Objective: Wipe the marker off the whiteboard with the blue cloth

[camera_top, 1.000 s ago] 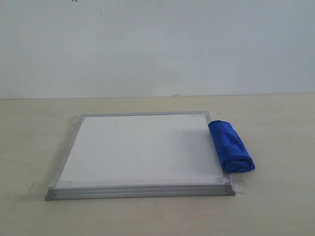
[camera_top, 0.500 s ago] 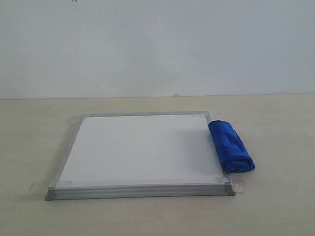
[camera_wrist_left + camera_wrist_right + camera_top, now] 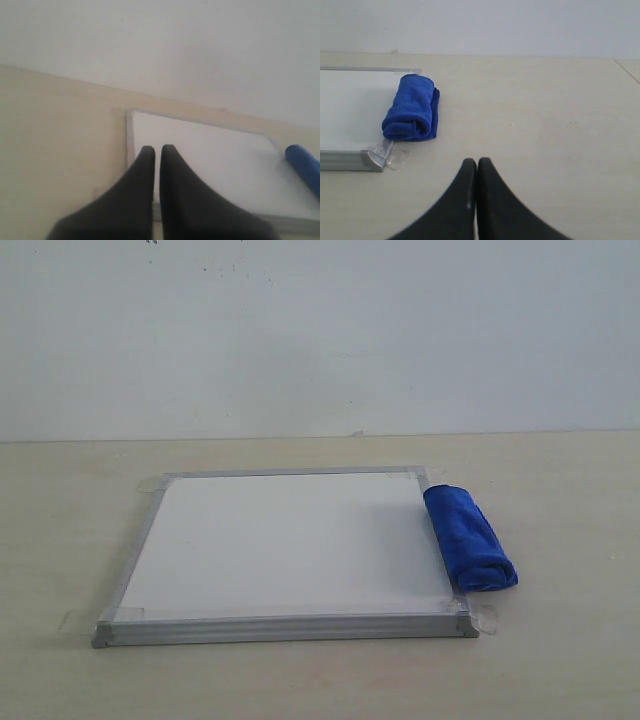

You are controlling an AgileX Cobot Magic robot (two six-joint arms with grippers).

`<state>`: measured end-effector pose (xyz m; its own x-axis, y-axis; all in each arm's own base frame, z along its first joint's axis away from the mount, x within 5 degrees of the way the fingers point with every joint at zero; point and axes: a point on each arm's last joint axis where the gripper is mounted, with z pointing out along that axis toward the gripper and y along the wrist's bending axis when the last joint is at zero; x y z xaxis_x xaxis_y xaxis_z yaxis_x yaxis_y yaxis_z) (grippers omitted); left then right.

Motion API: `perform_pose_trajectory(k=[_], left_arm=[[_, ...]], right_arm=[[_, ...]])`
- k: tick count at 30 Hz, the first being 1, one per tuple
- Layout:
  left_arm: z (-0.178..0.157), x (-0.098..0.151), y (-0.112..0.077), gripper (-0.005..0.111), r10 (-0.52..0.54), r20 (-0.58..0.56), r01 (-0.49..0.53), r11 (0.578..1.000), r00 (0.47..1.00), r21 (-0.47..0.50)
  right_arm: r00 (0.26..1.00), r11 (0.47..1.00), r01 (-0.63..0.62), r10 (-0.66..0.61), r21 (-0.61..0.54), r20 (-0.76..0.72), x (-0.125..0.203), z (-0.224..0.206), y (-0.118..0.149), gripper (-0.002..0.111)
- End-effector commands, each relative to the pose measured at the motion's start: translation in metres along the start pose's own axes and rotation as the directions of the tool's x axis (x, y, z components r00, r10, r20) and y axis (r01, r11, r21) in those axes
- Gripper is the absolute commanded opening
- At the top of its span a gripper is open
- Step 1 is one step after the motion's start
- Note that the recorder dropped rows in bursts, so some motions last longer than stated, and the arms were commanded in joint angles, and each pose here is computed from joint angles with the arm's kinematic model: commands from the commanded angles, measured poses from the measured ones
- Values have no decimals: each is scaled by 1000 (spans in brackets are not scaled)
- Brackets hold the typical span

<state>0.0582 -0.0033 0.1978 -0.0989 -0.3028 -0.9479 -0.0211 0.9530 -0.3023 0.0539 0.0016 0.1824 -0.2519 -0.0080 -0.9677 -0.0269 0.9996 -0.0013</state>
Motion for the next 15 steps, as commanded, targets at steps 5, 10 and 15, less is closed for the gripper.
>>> perform_pose_trajectory(k=[5, 10, 15], left_arm=[[-2, 2, 3, 4, -55, 5, 55, 998, 998, -27], [-2, 4, 5, 4, 59, -21, -60, 997, 998, -53], [-2, 10, 7, 4, 112, -96, -118, 991, 989, -57]], right_arm=[[1000, 1000, 3, -3, 6, 8, -1, 0, 0, 0], [1000, 1000, 3, -3, 6, 8, -1, 0, 0, 0], [1000, 1000, 3, -3, 6, 8, -1, 0, 0, 0]])
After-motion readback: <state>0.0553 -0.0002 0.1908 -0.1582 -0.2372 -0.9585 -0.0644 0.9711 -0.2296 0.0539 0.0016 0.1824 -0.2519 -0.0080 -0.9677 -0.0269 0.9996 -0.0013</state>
